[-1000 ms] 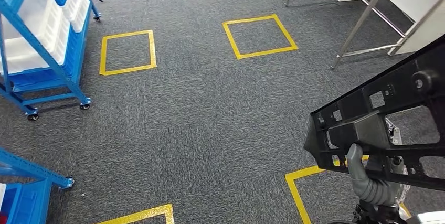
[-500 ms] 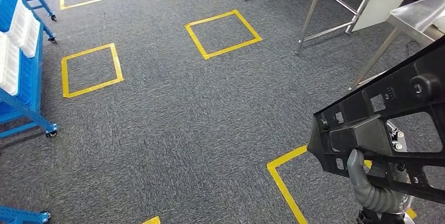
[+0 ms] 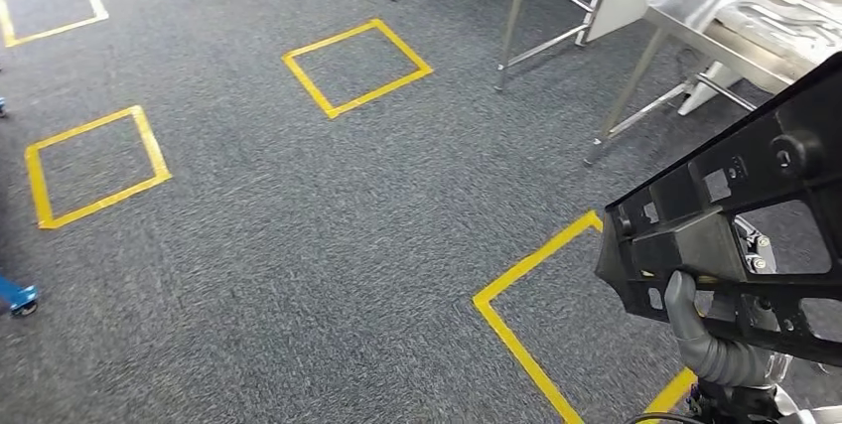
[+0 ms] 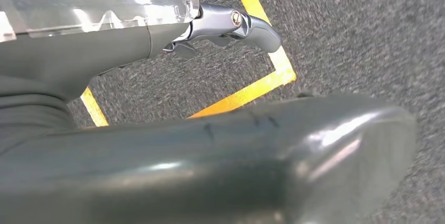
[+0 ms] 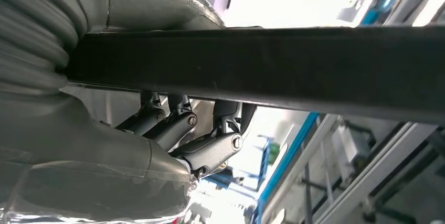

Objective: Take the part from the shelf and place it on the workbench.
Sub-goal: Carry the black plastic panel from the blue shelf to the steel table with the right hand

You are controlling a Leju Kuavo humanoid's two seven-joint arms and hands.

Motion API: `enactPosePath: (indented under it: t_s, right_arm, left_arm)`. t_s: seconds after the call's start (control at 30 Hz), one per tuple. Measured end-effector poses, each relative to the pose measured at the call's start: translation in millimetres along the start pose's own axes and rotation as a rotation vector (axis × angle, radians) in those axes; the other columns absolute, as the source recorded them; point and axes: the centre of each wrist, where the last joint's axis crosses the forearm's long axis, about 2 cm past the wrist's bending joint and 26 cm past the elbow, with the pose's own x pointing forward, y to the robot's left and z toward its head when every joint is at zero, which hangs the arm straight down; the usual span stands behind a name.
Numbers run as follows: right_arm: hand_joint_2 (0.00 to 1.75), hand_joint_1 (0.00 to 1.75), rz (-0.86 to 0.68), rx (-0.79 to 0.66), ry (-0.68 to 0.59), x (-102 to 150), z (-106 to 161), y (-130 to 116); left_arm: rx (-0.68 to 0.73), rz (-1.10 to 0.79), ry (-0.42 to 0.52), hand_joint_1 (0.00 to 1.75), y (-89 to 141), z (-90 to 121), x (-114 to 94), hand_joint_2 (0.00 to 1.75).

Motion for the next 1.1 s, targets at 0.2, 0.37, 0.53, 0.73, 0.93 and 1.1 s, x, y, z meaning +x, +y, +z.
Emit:
enactPosePath:
  t_s: [0.2, 0.37, 0.53, 0.73, 0.93, 1.1]
  right_arm:
    - [1.75, 1.75, 0.010, 0.000, 0.003, -2, 0, -3]
    - [1.75, 1.75, 0.015, -0.013, 0.006, -3, 0, -9]
    - [1.75, 1.75, 0.012, -0.015, 0.003, -5, -2, -11]
    - [1.75, 1.75, 0.002, -0.001, -0.002, -14, -9, -10]
    - [1.75, 1.75, 0.080, -0.033, 0.078, -30, -26, -9]
    - [1.75, 1.75, 0.215, -0.057, 0.158, -53, -70, -12]
  left_arm:
    - [-0.001, 0.004, 0.003, 0.00, -1, 1, -1, 0.00]
    - [-0.006, 0.015, -0.006, 0.00, -3, -1, 1, 0.00]
    - [0.002, 0.024, -0.001, 0.00, 0, 2, -2, 0.00]
    - [0.041, 0.043, 0.001, 0.00, 2, 3, -4, 0.00]
    - [0.057, 0.076, -0.005, 0.00, -2, 2, -3, 0.00]
    - [0.072, 0.091, 0.005, 0.00, -5, 6, -6, 0.00]
